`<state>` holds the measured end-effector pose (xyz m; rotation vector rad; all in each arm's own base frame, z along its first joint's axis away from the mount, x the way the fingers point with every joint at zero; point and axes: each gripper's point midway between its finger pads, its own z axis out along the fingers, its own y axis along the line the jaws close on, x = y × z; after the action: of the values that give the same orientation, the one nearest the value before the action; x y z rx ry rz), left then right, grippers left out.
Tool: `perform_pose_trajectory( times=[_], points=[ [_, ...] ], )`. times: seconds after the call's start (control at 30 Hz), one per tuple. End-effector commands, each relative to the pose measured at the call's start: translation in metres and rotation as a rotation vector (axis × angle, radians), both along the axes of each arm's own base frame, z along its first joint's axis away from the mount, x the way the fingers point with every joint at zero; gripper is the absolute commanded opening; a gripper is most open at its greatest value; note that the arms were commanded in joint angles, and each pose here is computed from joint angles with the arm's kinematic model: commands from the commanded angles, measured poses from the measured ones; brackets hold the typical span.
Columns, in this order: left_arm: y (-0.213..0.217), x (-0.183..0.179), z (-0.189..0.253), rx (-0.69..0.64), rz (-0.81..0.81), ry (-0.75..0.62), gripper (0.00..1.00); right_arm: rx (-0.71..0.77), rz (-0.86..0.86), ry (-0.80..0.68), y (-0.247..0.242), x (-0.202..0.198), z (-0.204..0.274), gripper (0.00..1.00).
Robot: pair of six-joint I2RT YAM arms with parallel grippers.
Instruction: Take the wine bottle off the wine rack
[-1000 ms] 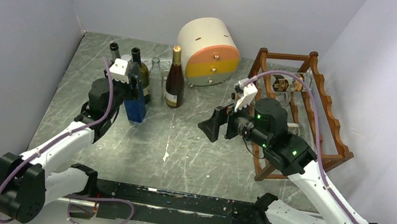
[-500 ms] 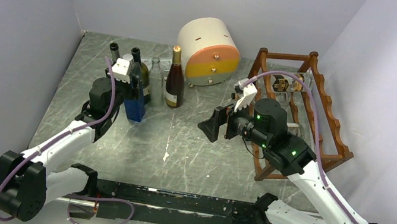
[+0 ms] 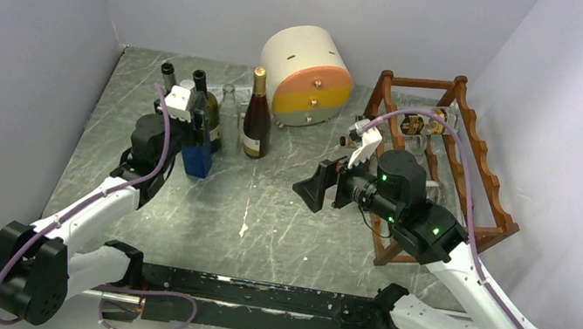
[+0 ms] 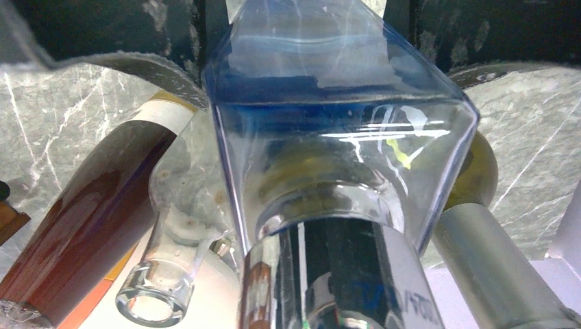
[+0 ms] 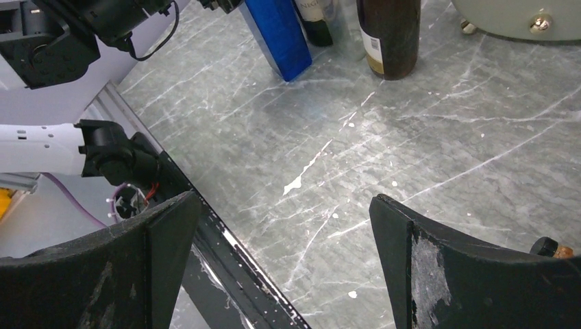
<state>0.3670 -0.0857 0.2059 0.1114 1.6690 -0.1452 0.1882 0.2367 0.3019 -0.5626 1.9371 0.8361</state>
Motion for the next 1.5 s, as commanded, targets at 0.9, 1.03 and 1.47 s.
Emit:
perform_pose_trajectory(
  times=[0.9, 1.03, 1.47],
  points=[
    [0.019, -0.121, 0.253, -0.117, -0.088, -0.378, 0.99, -0.322, -0.225, 0.01, -0.054, 0.026, -0.032, 1.0],
    [0.017, -0.105, 0.276, -0.117, -0.075, -0.446, 0.99, -0.372, -0.257, -0.015, -0.059, 0.035, -0.024, 1.0],
    [0.05, -0.066, 0.251, -0.06, 0.159, -0.501, 0.99, -0.631, -0.223, -0.133, -0.062, 0.071, -0.047, 1.0]
  ],
)
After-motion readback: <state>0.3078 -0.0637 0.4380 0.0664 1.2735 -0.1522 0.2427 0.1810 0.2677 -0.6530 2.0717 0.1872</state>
